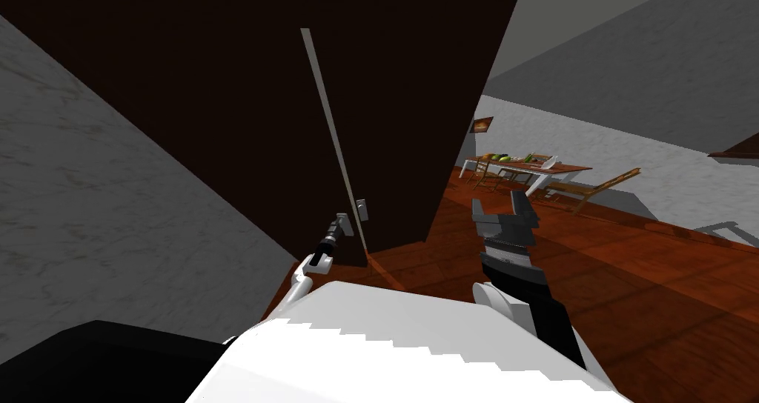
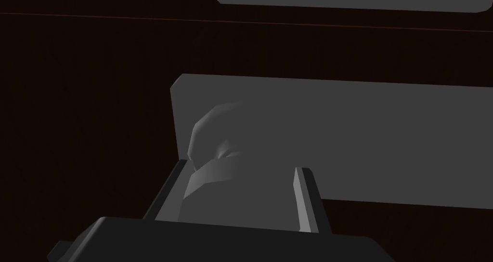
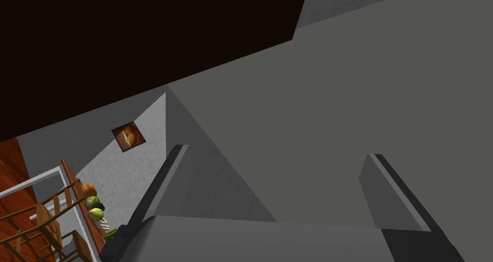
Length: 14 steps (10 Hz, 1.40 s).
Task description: Pull the door open
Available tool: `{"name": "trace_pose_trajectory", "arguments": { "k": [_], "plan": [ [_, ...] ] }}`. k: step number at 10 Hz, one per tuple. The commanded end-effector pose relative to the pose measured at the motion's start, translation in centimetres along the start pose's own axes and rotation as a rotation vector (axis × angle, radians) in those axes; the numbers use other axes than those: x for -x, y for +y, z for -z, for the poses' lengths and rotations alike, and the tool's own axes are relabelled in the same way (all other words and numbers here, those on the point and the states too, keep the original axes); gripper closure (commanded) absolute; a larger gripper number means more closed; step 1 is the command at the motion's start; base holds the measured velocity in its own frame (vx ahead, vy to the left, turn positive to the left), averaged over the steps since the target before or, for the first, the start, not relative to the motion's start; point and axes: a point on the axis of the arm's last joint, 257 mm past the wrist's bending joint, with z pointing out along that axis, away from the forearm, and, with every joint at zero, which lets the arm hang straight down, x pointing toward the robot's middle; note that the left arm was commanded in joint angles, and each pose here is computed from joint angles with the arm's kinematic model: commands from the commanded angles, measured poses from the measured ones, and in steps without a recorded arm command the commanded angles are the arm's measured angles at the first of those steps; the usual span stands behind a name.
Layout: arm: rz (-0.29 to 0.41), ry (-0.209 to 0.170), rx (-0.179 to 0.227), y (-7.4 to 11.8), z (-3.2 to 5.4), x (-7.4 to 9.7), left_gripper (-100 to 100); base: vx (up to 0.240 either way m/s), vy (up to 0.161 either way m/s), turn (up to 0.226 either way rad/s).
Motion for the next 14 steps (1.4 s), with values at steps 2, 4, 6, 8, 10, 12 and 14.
{"name": "trace_pose_trajectory", "arguments": {
  "k": [2, 4, 6, 8, 10, 12, 14],
  "plan": [
    [0.001, 0.0, 0.008, 0.4, 0.18, 0.0, 100, -0.025, 0.002, -0.002],
    [0.001, 0.0, 0.008, 0.4, 0.18, 0.0, 100, -0.006, -0.001, 0.003],
    [-0.003, 0.031, 0.008, 0.4, 0.82, -0.5, 100, -0.141, 0.095, -0.151],
    [-0.003, 0.063, 0.005, 0.2, 1.41, -1.0, 100, -0.215, 0.137, -0.142],
    [-0.001, 0.108, 0.004, 0.1, 2.28, -1.8, 100, -0.233, 0.131, -0.197],
    [0.002, 0.139, 0.005, 0.1, 2.92, -2.4, 100, -0.247, 0.124, -0.137],
    [0.0, 0.144, 0.009, 0.2, 3.11, -2.4, 100, -0.177, 0.072, -0.083]
  ]
}}
